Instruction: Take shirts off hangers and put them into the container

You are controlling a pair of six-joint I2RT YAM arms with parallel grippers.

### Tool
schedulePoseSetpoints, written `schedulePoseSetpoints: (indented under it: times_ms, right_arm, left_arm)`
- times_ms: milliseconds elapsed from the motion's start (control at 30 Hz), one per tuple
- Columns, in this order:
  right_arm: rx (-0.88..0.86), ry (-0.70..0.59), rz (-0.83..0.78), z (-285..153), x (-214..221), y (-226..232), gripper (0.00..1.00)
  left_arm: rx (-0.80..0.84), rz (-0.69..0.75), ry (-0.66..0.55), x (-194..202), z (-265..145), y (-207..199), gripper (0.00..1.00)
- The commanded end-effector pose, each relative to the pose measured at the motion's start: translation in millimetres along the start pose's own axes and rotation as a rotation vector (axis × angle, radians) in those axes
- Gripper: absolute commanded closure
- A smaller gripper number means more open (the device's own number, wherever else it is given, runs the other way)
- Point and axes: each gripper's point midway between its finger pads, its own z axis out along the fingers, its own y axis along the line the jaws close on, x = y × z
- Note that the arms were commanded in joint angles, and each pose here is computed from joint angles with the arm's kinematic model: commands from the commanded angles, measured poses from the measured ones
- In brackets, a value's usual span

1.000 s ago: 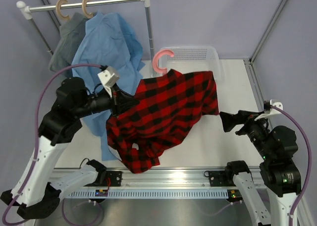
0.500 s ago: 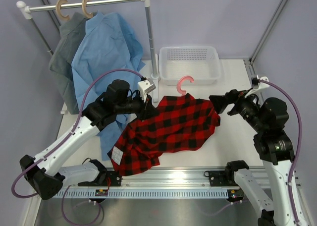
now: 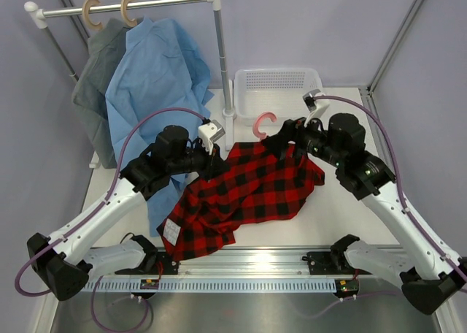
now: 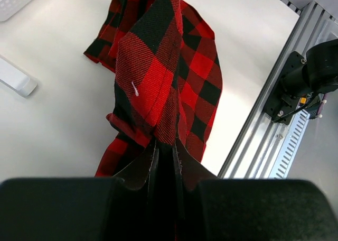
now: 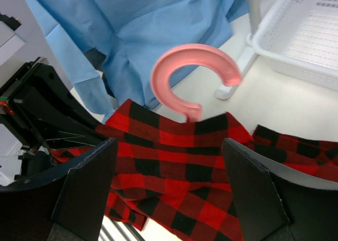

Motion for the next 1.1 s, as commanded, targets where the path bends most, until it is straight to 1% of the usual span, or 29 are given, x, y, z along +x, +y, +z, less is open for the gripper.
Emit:
schedulePoseSetpoints:
  times_ms: [0,200,500,600,667,833,1000,1067]
  right_arm:
    - [-0.035,-0.103,-0.043,9,-36,24,0.11]
    - [-0.045,-0.099,-0.045,32,-36,38,0.14]
    - [0.011,-0.100,-0.052,60,-35,27,0.17]
    - [0.033,-0.097,-0.057,68,-35,22,0.21]
    - [0.038,-0.089,-0.058,73,-32,20,0.25]
    - [0.022,-0.099,-0.065,78,-37,26,0.32]
    - [0.005,-0.101,-0.070,83,-39,34,0.41]
    - [0.010,-0.096,-0.072,86,-38,35,0.42]
  left_arm:
    - [0.006,0.048,-0.121,-31,-4,-5,1.00]
    - [0.008,0.048,-0.120,-29,-4,-6,1.00]
    - [0.024,0.055,-0.130,-31,-8,-11,1.00]
    - [0.033,0.058,-0.129,-31,-8,-13,1.00]
    - [0.036,0.057,-0.129,-30,-9,-14,1.00]
    - [0.037,0.057,-0.126,-29,-8,-14,1.00]
    - [0.035,0.054,-0.125,-29,-8,-13,1.00]
    - [0.031,0.056,-0.127,-29,-8,-13,1.00]
